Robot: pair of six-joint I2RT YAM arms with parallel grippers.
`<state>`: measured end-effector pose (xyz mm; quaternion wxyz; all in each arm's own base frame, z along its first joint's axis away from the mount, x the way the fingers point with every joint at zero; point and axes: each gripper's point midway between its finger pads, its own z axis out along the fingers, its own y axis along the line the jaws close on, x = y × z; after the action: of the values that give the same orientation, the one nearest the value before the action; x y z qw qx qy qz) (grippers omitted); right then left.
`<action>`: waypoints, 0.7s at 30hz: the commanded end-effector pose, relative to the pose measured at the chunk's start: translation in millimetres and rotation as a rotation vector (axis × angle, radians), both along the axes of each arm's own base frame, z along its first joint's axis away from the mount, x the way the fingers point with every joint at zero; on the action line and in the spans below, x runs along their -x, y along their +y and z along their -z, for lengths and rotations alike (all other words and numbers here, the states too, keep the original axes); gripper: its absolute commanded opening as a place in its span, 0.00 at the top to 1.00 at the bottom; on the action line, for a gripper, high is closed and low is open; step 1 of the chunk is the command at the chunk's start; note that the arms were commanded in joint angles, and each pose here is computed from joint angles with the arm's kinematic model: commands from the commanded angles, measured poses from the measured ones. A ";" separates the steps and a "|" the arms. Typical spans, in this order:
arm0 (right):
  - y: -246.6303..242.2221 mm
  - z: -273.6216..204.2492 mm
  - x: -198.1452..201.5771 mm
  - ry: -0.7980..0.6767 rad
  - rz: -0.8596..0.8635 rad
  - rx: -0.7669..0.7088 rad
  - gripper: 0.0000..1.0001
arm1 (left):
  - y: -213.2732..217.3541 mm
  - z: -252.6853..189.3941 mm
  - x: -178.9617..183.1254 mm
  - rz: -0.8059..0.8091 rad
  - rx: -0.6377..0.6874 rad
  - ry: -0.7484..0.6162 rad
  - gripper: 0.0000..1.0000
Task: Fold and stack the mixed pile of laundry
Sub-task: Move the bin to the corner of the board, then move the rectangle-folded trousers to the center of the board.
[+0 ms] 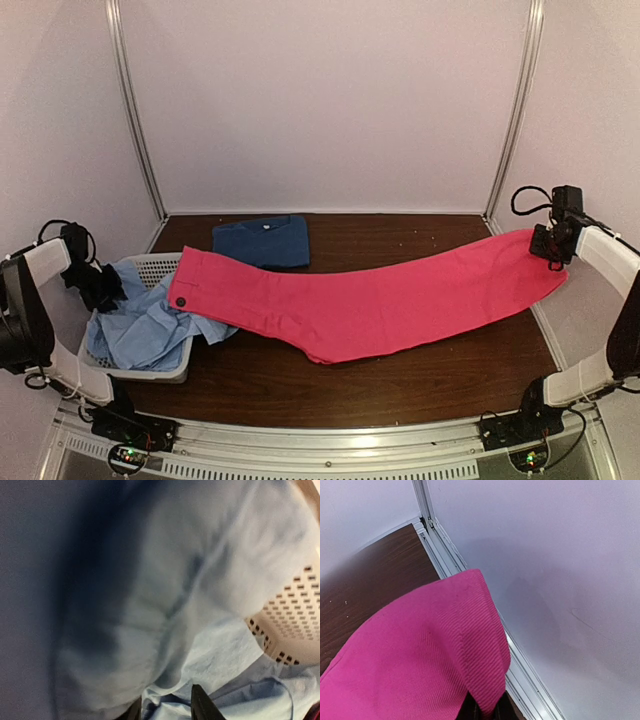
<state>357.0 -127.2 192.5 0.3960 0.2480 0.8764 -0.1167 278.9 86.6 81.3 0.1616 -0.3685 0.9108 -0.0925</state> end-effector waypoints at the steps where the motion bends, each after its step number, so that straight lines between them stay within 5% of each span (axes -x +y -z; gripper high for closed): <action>1: -24.1 -25.5 10.4 -0.055 0.105 0.096 1.00 | 66.3 -14.9 5.1 -0.186 -0.156 0.042 0.66; 6: -26.2 -29.5 12.5 -0.066 0.115 0.107 1.00 | 86.0 -24.9 -5.0 -0.199 -0.185 -0.011 0.64; 8: -23.0 -27.1 9.0 -0.065 0.096 0.090 1.00 | 51.4 -46.5 -36.5 -0.017 -0.078 -0.188 0.60; 12: -20.8 -23.8 6.6 -0.060 0.085 0.076 1.00 | 8.7 -110.8 -49.7 0.190 -0.236 -0.385 0.39; 17: -17.3 -27.8 5.5 -0.080 0.068 0.066 1.00 | -43.0 -146.3 -52.5 0.374 -0.220 -0.467 0.33; 21: -24.0 -41.7 10.7 -0.093 0.103 0.103 1.00 | -131.0 -147.6 -56.7 0.653 -0.219 -0.490 0.33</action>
<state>348.3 -140.7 203.8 0.4053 0.2639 0.8624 -0.1494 334.4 27.8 236.1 0.3947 -0.1325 0.9042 -0.0952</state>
